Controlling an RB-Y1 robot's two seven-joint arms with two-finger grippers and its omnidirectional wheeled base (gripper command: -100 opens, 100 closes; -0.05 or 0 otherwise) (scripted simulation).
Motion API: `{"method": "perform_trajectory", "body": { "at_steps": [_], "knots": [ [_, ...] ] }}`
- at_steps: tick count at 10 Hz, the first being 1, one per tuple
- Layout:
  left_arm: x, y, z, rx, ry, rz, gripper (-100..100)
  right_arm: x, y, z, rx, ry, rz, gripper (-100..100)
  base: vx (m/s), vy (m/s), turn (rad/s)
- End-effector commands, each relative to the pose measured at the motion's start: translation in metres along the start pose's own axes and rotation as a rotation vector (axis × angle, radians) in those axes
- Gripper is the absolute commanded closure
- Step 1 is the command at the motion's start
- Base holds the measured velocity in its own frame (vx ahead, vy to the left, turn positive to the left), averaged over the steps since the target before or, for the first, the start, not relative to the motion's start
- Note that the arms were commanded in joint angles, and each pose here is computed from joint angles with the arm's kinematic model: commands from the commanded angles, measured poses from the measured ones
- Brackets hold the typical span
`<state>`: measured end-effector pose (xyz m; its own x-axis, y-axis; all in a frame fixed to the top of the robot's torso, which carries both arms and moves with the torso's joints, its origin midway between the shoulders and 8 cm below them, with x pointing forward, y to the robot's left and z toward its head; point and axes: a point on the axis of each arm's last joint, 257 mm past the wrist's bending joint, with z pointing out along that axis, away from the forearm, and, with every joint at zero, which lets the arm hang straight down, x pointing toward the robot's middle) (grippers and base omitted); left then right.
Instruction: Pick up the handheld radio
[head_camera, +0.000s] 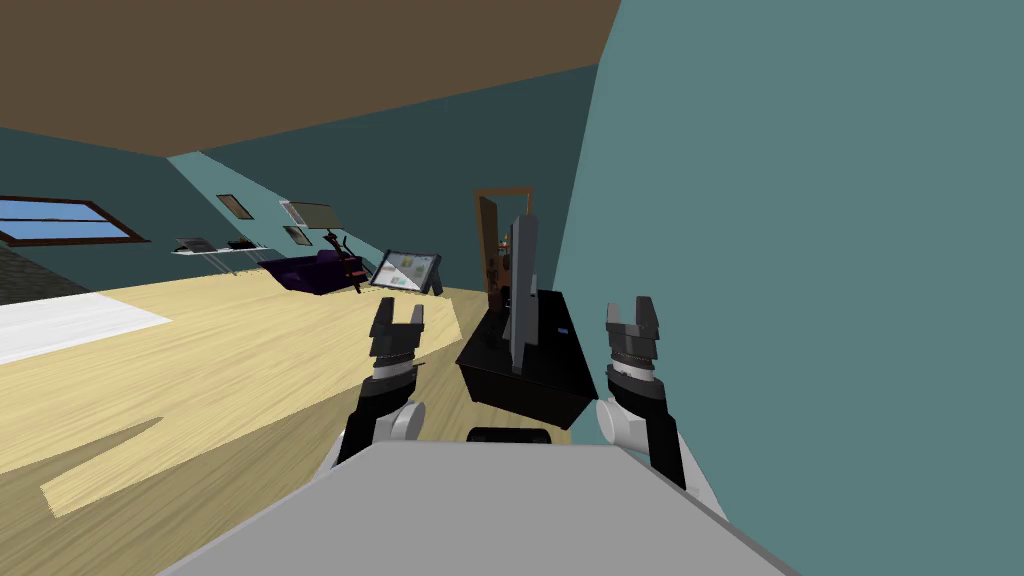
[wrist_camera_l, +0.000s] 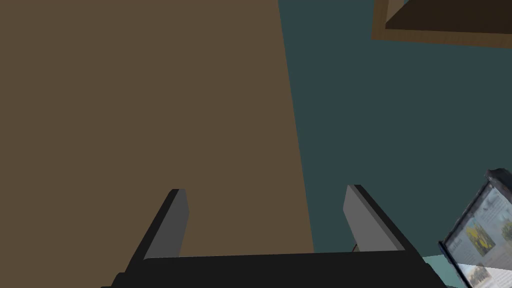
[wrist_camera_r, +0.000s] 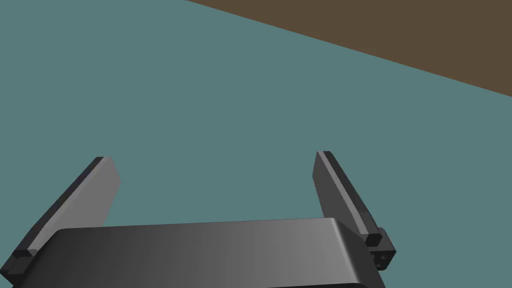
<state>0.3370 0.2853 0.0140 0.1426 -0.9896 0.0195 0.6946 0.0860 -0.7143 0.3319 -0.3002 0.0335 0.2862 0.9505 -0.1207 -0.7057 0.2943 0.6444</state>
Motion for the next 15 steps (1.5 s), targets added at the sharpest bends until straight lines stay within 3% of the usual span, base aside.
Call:
{"method": "perform_trajectory", "body": {
  "at_steps": [1,5,15],
  "knots": [
    [0.004,0.006,0.002,-0.015,0.035,0.009,-100,0.000,0.000,0.000,0.000,0.000,0.000,0,0.008,0.027,0.006],
    [0.014,0.038,0.012,-0.092,0.121,0.037,-100,0.000,0.000,0.000,0.000,0.000,0.000,0,0.036,0.111,-0.003],
    [0.015,0.115,0.031,-0.289,0.154,0.067,-100,0.000,0.000,0.000,0.000,0.000,0.000,0,0.025,0.098,-0.017]
  ]
}}
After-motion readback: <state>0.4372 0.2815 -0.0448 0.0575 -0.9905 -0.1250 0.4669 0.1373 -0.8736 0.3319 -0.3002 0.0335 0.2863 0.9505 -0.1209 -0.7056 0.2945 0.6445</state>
